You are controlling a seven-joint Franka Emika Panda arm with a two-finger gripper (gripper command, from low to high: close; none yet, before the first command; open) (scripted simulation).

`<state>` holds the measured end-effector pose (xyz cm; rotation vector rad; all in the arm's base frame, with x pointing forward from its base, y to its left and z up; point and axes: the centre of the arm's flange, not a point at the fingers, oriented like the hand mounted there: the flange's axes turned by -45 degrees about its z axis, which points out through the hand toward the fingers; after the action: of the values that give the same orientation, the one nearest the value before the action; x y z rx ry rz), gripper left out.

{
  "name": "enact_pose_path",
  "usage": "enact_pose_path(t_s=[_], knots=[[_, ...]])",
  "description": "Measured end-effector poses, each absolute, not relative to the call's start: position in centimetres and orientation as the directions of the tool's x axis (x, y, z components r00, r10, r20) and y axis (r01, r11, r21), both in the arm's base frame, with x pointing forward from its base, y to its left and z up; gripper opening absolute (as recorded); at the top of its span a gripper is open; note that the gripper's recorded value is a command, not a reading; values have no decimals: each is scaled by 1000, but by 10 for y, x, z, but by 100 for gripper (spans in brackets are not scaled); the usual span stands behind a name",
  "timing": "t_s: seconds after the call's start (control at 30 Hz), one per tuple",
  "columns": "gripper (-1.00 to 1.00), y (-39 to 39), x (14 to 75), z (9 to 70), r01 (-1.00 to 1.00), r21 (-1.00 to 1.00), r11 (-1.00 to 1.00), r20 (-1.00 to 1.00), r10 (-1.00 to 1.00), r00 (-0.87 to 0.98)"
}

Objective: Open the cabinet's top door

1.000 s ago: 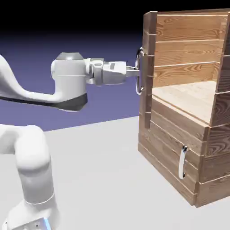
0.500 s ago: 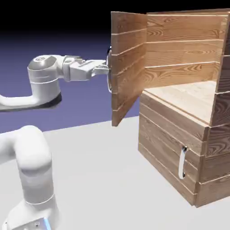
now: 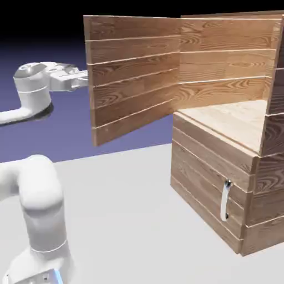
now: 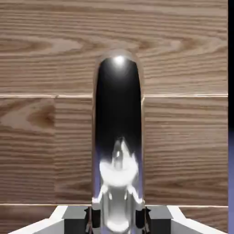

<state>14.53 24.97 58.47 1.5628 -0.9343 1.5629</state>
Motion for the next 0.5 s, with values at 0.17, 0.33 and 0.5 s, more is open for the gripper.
enact_pose_path(t_s=[0.17,0.33,0.5], knots=[[-100,301,140,585,-929,0,-371,1000,0,0],[-100,347,140,585,-961,0,-275,1000,0,0],[-100,389,144,585,-983,0,-186,1000,-1,0]])
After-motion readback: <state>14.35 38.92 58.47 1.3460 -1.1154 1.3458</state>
